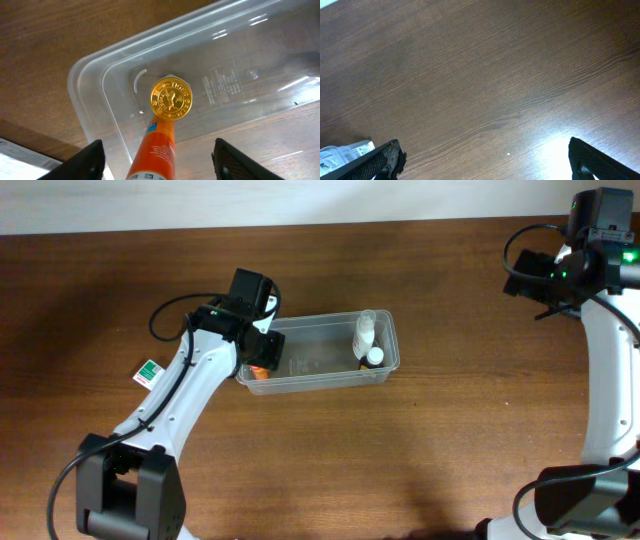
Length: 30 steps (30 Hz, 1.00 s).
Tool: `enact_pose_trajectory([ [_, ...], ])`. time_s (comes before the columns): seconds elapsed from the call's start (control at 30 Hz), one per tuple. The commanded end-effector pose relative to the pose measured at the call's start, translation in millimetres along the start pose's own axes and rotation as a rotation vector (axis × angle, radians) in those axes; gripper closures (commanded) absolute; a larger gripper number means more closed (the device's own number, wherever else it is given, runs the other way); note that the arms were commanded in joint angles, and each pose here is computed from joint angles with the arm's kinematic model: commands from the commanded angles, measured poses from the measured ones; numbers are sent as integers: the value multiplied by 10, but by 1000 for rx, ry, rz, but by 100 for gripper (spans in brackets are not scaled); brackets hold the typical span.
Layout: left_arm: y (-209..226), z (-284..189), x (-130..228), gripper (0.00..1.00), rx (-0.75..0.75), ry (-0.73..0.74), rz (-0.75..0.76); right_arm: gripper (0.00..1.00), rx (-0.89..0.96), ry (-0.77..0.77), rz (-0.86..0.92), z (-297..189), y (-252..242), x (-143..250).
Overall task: Pack container
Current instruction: 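Release the tube upright and move the left gripper back to the Panadol box, then lower the left gripper onto the Panadol box and grasp it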
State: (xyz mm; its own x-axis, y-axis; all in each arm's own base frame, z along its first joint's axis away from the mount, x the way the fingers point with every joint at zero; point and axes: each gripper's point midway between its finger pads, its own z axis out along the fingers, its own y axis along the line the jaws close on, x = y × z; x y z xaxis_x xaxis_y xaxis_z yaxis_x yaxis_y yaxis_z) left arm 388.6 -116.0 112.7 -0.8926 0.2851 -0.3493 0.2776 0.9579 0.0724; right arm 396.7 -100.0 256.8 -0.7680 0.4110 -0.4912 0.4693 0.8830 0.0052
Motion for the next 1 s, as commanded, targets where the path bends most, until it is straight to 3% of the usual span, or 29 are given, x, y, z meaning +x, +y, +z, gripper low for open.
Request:
enact_pose_trajectory([
  [0.0,29,-227,-326,27,-10,-88,1,2,6,-18,18,-54,-30,-36],
  [0.17,218,-645,-594,13,-24,-150,-52,2,6,-18,18,-54,-30,-35],
  [0.23,494,-776,-569,5,-44,-137,-183,2,6,-18,18,-54,-30,-35],
  [0.5,1554,-767,93,1,-149,19,-679,2,6,-18,18,-54,-30,-35],
  [0.7,1865,-294,694,1,-171,122,-929,2,6,-18,18,-54,-30,-36],
  [0.8,1781,33,838,0,-79,126,-970,2,6,-18,18,-54,-30,-36],
  [0.97,1829,316,1084,1,-46,118,-1056,2,6,-18,18,-54,-30,-36],
])
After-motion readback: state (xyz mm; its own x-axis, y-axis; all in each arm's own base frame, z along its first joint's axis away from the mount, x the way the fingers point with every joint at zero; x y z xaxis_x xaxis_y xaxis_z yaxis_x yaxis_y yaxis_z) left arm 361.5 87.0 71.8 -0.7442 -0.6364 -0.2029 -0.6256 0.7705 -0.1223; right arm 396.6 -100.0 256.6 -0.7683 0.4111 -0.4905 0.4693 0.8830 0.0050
